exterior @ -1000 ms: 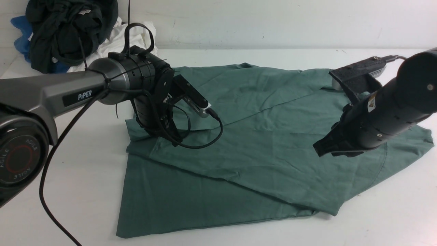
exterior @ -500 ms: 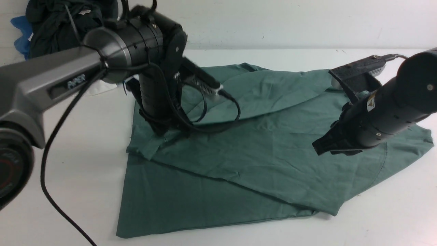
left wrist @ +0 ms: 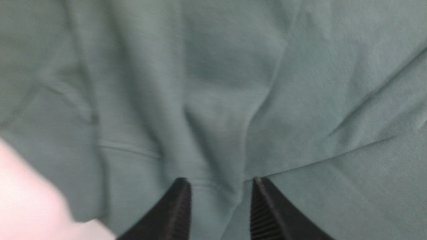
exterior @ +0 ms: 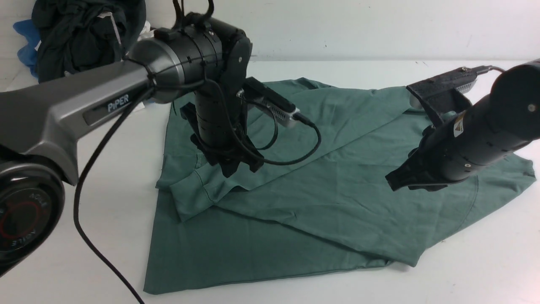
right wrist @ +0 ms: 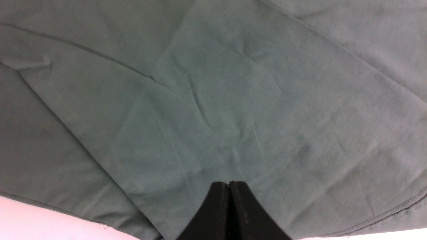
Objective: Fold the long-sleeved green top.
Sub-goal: Use the left arm to drag and drop the cuff onto the cuff closest to the left arm
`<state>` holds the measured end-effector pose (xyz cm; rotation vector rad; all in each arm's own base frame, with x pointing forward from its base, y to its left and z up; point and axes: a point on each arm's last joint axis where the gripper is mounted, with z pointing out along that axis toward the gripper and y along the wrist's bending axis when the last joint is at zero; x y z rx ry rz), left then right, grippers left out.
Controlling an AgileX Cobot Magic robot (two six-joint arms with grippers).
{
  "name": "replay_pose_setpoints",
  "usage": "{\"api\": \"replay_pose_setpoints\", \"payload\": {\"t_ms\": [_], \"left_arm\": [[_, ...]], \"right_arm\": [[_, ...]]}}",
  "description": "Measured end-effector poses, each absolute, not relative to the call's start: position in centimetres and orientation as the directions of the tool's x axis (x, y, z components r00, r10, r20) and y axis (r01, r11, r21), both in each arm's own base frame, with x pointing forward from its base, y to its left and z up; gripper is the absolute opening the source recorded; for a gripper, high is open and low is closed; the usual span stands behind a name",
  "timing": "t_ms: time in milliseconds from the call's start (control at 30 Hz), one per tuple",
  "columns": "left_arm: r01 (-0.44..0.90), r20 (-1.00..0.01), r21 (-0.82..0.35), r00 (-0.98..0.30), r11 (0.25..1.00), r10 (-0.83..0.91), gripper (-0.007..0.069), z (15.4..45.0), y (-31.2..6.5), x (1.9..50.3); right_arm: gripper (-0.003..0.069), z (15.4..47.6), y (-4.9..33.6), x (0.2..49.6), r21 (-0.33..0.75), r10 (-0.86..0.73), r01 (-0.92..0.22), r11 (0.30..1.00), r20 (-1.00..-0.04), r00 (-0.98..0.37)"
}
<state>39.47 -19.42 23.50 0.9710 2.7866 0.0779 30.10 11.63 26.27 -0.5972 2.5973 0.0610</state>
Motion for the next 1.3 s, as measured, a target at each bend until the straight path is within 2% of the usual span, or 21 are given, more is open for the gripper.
{"api": "replay_pose_setpoints", "payload": {"t_ms": [67,167,267,400,500,567,667,700,767,800,933,1033,1167,1300], "left_arm": [[0.589,-0.168,0.111,-0.783,0.800,0.599,0.0309,23.8,-18.5,39.9],[0.546,-0.144,0.104,-0.819,0.832,0.555,0.0313,22.7,-16.7,40.9],[0.521,-0.110,0.097,-0.841,0.848,0.529,0.0294,21.2,-15.6,41.6],[0.490,-0.029,0.086,-0.869,0.868,0.493,0.0237,17.6,-13.9,42.8],[0.491,0.001,0.081,-0.870,0.867,0.493,0.0211,16.4,-13.8,42.9],[0.494,0.001,0.081,-0.869,0.866,0.496,0.0190,16.4,-13.8,42.9],[0.503,0.000,0.087,-0.863,0.860,0.505,0.0115,16.4,-13.9,42.9],[0.512,-0.001,0.109,-0.857,0.852,0.515,0.0057,16.6,-13.9,43.0],[0.523,-0.011,0.141,-0.848,0.840,0.530,0.0030,17.4,-14.0,42.9],[0.522,-0.017,0.145,-0.848,0.840,0.530,0.0029,17.7,-14.0,42.9],[0.486,-0.107,0.197,-0.853,0.852,0.511,0.0024,21.9,-13.5,42.4],[0.471,-0.132,0.214,-0.854,0.856,0.503,0.0024,23.1,-13.2,42.2],[0.460,-0.103,0.205,-0.868,0.864,0.486,0.0024,21.8,-12.6,42.6],[0.463,-0.032,0.192,-0.878,0.865,0.477,0.0055,18.6,-12.3,43.3]], "right_arm": [[-0.0003,26.3,11.6,30.1,-0.061,-0.402,-0.423,0.904,-0.456,-0.794],[-0.0003,26.3,11.6,30.1,-0.061,-0.402,-0.423,0.904,-0.457,-0.794],[-0.0003,26.3,11.6,30.1,-0.060,-0.401,-0.423,0.904,-0.458,-0.793],[-0.0003,26.3,11.7,30.1,-0.058,-0.399,-0.422,0.905,-0.459,-0.794],[-0.0003,26.3,11.7,30.1,-0.057,-0.398,-0.422,0.905,-0.460,-0.794],[-0.0003,26.3,11.7,30.1,-0.057,-0.398,-0.421,0.905,-0.460,-0.794],[-0.0003,26.3,11.7,30.1,-0.056,-0.398,-0.421,0.905,-0.460,-0.794],[-0.0003,26.3,11.7,30.1,-0.056,-0.398,-0.421,0.905,-0.460,-0.794],[-0.0003,26.3,11.7,30.1,-0.055,-0.397,-0.421,0.905,-0.460,-0.794],[-0.0003,26.3,11.7,30.1,-0.055,-0.397,-0.421,0.905,-0.460,-0.794],[-0.0003,26.3,11.7,30.1,-0.057,-0.398,-0.422,0.905,-0.462,-0.793],[-0.0003,26.4,11.7,30.2,-0.058,-0.396,-0.421,0.905,-0.473,-0.787],[-0.0003,26.4,11.8,30.2,-0.051,-0.391,-0.419,0.906,-0.477,-0.787],[-0.0003,26.4,11.8,30.2,-0.040,-0.383,-0.416,0.909,-0.478,-0.791]]}}
